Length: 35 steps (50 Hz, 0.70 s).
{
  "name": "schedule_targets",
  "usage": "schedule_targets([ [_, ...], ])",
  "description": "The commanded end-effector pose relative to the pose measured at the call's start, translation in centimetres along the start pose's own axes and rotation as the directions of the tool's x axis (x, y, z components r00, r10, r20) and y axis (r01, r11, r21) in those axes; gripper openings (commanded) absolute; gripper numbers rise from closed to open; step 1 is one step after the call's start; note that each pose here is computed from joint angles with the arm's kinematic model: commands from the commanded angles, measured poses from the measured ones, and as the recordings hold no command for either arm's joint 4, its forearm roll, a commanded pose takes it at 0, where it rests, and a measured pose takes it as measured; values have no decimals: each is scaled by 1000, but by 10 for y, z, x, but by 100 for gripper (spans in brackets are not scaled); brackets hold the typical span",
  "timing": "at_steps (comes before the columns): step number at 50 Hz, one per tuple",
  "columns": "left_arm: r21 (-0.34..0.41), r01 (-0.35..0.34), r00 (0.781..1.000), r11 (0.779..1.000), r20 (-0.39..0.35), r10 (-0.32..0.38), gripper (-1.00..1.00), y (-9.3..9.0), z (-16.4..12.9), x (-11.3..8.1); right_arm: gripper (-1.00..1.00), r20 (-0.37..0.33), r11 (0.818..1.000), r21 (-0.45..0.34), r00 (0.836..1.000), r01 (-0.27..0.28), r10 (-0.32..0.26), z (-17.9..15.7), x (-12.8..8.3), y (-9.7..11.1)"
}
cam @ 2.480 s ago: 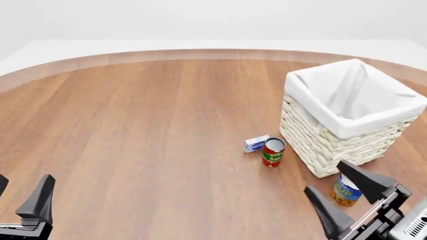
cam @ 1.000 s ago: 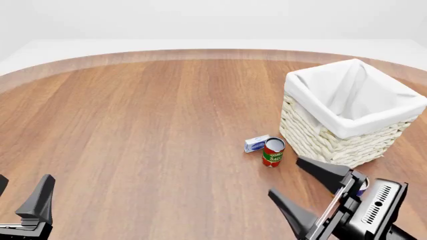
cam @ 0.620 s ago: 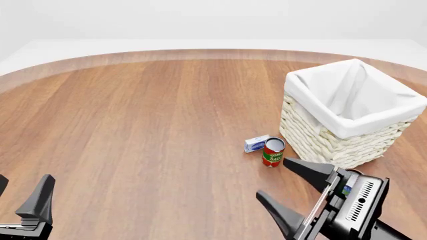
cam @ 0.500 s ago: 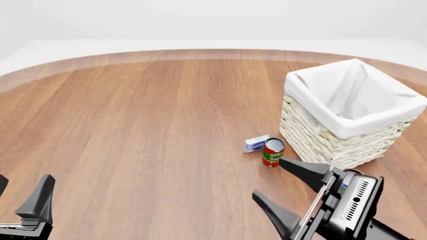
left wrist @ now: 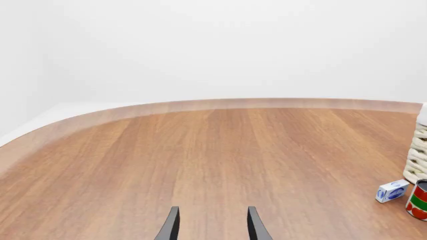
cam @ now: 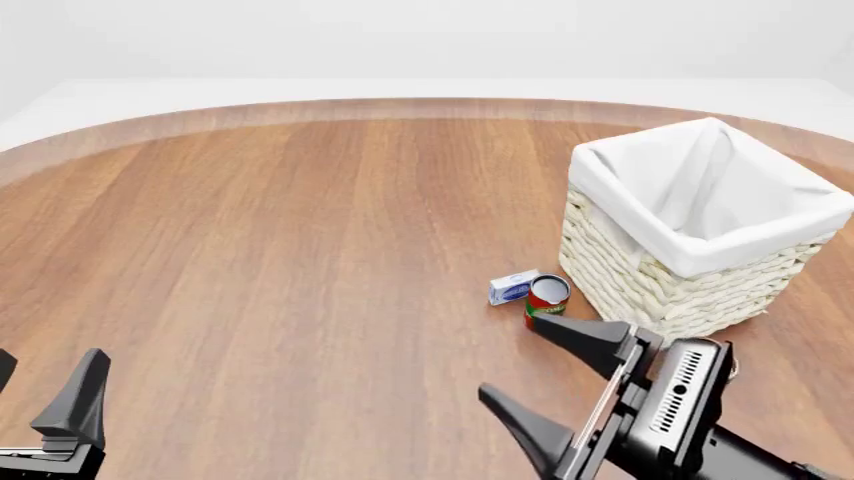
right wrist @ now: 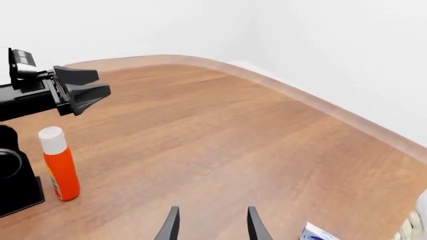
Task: Pick up the ketchup, and put it in the basket.
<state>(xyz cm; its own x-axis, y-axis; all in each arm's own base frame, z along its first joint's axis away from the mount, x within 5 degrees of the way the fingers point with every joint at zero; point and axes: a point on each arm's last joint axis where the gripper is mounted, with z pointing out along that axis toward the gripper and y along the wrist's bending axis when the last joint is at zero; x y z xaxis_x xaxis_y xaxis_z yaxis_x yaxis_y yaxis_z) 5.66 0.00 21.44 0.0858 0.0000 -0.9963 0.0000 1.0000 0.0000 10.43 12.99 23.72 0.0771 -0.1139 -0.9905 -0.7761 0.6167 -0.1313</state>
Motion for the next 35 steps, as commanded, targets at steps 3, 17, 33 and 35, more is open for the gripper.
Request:
schedule_targets([
  [3, 0, 0, 1000, 1000, 0, 0, 100, 0, 0, 0, 100, -3, 1000, -30, 1000, -1, 0, 9, -2, 5],
  [17, 0, 0, 1000, 1000, 0, 0, 100, 0, 0, 0, 100, 1, 998, -61, 1000, 4, -4, 19, -6, 11],
  [33, 0, 0, 1000, 1000, 0, 0, 100, 0, 0, 0, 100, -4, 995, -100, 1000, 4, -4, 30, -9, 19],
  [35, 0, 0, 1000, 1000, 0, 0, 100, 0, 0, 0, 100, -4, 995, -103, 1000, 4, -4, 31, -10, 19],
])
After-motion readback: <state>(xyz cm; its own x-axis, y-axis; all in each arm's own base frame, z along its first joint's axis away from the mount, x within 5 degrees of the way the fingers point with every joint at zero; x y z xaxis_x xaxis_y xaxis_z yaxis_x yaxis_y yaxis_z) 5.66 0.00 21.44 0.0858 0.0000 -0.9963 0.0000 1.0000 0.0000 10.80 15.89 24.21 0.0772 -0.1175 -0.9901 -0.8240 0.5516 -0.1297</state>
